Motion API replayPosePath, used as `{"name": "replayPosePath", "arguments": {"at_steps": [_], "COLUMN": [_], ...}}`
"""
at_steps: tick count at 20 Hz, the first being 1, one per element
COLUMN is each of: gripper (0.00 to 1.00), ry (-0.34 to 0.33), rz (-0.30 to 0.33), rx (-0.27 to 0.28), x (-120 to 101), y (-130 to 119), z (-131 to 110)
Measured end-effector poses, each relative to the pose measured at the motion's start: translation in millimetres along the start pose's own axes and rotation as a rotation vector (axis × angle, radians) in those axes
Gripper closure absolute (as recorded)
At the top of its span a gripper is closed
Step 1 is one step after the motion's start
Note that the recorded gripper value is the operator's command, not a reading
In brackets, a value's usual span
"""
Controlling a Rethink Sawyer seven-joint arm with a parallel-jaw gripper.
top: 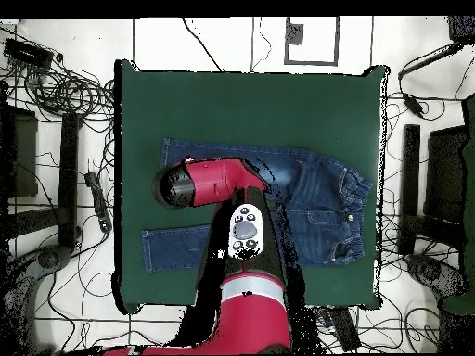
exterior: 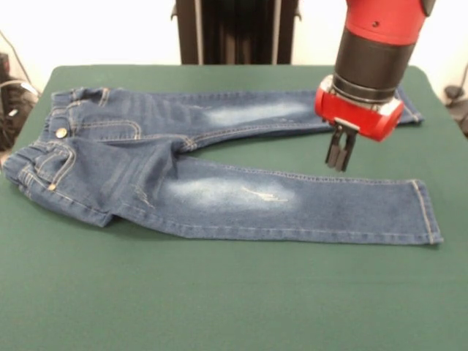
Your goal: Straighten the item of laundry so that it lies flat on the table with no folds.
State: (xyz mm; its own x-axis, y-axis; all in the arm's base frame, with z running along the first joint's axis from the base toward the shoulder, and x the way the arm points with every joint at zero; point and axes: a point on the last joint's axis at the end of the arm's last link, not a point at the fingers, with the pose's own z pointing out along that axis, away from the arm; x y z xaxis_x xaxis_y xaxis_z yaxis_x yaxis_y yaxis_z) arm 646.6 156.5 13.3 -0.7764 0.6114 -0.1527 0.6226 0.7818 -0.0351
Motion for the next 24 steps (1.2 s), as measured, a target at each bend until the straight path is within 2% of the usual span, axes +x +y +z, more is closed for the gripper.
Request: {"name": "replayPosePath", "arguments": {"at_steps": [5, 17, 24], "gripper": [1.0, 1.0, 1.0], "ry": [0.003, 0.01, 0.003], "rz": [0.001, 0.0, -0.003], "rx": [0.005, 0.009, -0.002], "x": [-1.8, -1.7, -4.9], "y": [1.2, 3.5, 9.2], "z": [-0.5, 15.4, 14.1]}}
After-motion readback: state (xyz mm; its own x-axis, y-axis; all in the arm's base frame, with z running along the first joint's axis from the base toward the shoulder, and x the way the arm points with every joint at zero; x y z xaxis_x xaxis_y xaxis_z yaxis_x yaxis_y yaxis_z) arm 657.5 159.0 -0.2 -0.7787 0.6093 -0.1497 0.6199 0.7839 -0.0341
